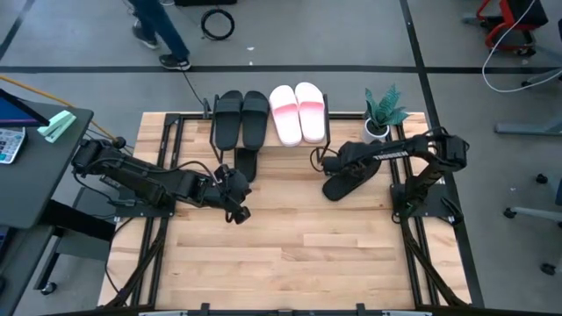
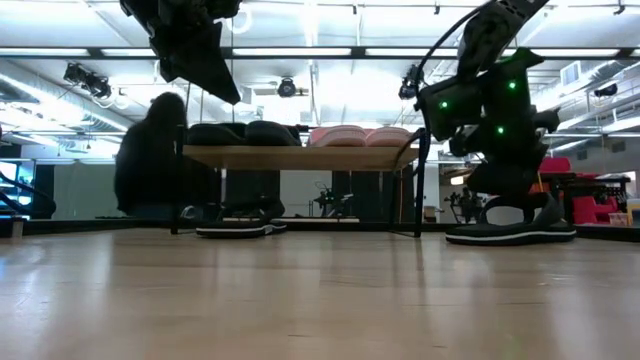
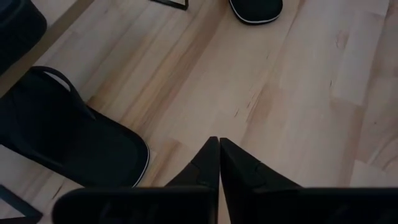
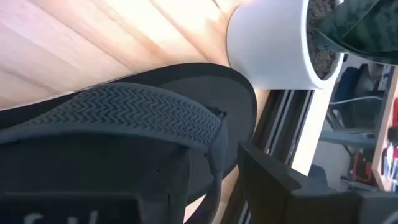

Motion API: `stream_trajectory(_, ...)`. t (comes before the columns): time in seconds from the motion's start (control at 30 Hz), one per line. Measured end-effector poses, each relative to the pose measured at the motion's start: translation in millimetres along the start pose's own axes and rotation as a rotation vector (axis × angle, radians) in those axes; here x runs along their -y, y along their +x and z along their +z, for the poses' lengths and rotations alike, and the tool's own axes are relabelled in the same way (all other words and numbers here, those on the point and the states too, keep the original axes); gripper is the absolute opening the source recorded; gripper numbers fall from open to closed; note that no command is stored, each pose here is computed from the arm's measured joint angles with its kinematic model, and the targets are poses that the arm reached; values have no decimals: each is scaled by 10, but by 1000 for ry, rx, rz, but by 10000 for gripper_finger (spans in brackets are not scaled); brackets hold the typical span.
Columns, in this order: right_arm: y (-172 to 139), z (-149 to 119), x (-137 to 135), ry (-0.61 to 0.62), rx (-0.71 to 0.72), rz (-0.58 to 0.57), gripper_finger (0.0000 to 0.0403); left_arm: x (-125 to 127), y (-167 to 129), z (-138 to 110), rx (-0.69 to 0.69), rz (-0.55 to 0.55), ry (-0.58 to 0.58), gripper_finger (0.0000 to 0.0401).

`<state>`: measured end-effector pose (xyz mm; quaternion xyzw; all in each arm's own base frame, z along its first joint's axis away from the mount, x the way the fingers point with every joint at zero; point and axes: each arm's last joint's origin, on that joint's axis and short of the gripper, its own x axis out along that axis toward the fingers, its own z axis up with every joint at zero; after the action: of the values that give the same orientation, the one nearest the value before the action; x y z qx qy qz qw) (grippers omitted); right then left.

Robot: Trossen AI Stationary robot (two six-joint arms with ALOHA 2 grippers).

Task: Pick and place slides into the shelf
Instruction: Move the black flip flop under the table

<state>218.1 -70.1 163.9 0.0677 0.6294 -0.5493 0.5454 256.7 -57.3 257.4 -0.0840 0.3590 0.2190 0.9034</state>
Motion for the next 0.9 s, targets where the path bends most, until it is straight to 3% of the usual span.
stream_trajectory(0.37,38,11,14,8,-27,14,140,-11,-1,-16,-16,9,11,8)
stream_trajectory(0.67,253,-209,15,-40,-79,-47,138,-12,-1,-18,-17,11,12,21)
stream_trajectory(0.9,291,-215,-27,-30,-52,-21,95,-18,3,-13,-16,12,9,9)
